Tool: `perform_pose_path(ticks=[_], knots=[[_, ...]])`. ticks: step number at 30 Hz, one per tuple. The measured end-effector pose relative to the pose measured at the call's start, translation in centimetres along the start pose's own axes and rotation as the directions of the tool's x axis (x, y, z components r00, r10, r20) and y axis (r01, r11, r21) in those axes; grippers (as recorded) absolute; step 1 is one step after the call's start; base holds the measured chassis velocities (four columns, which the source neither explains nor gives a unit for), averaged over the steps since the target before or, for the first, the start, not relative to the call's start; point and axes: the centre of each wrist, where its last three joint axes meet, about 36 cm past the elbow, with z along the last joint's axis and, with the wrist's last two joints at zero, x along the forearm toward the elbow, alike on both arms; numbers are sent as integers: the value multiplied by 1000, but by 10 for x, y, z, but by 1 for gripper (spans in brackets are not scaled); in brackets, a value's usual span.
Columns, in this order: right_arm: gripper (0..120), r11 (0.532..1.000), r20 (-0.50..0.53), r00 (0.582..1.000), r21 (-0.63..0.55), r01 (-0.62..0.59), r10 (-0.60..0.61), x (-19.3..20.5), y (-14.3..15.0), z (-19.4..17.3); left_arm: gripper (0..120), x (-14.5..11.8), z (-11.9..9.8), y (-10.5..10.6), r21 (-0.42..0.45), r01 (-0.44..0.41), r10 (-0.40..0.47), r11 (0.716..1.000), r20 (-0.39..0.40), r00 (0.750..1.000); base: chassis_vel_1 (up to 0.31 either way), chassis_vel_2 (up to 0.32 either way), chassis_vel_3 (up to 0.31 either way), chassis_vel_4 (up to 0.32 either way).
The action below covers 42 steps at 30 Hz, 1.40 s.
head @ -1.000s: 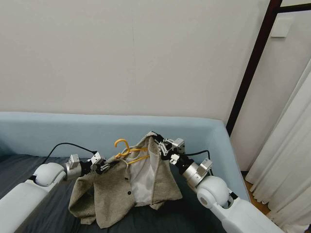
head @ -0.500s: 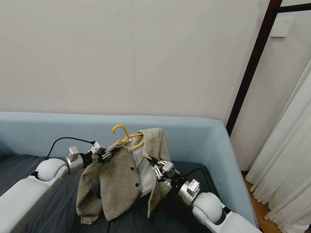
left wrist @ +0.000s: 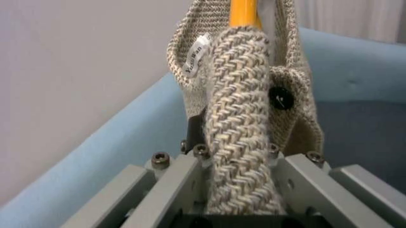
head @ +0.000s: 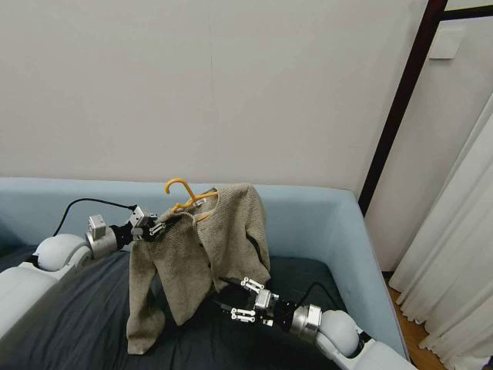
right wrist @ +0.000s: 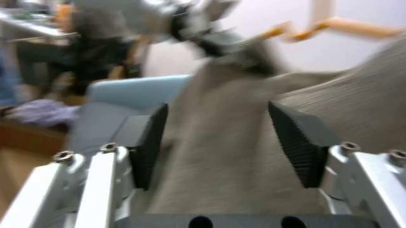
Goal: Pick up the clothes from the sofa and hang them on the clothes hanger.
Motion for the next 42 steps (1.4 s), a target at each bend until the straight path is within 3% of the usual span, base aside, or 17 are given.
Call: perform_pose_path(ticks=[2,7,11,19,22,26,34,36,42], knots=[[80,995,18,996,38,-91,90,-2,-22,-24,4,3,-11,8,-71,-67,65,995,-22,998,0,0,0,0],[97,977,0,981,93,-192,193,5,-43,-62,4,4,-23,15,-136,-177,170,975,-60,984,0,0,0,0],[100,975,-62,981,132,-176,185,16,-50,-77,4,2,-25,15,-152,-237,227,959,-83,970,0,0,0,0],[100,988,-202,975,137,-68,95,27,-56,-79,4,-4,-34,21,-163,-341,330,926,-92,939,0,0,0,0],[100,995,-273,961,101,-16,43,28,-61,-76,4,-10,-38,23,-169,-410,396,896,-108,912,0,0,0,0],[100,997,-308,952,74,23,1,26,-65,-75,4,-17,-40,22,-182,-447,430,876,-126,894,0,0,0,0],[99,987,-362,922,27,157,-137,20,-63,-72,4,-36,-48,18,-211,-471,454,857,-124,882,0,0,0,0],[97,986,-363,920,23,166,-146,19,-63,-72,4,-37,-49,17,-213,-471,454,856,-125,882,0,0,0,0],[73,981,-368,913,12,191,-173,14,-62,-73,4,-37,-51,18,-234,-483,458,844,-153,876,0,0,0,0]])
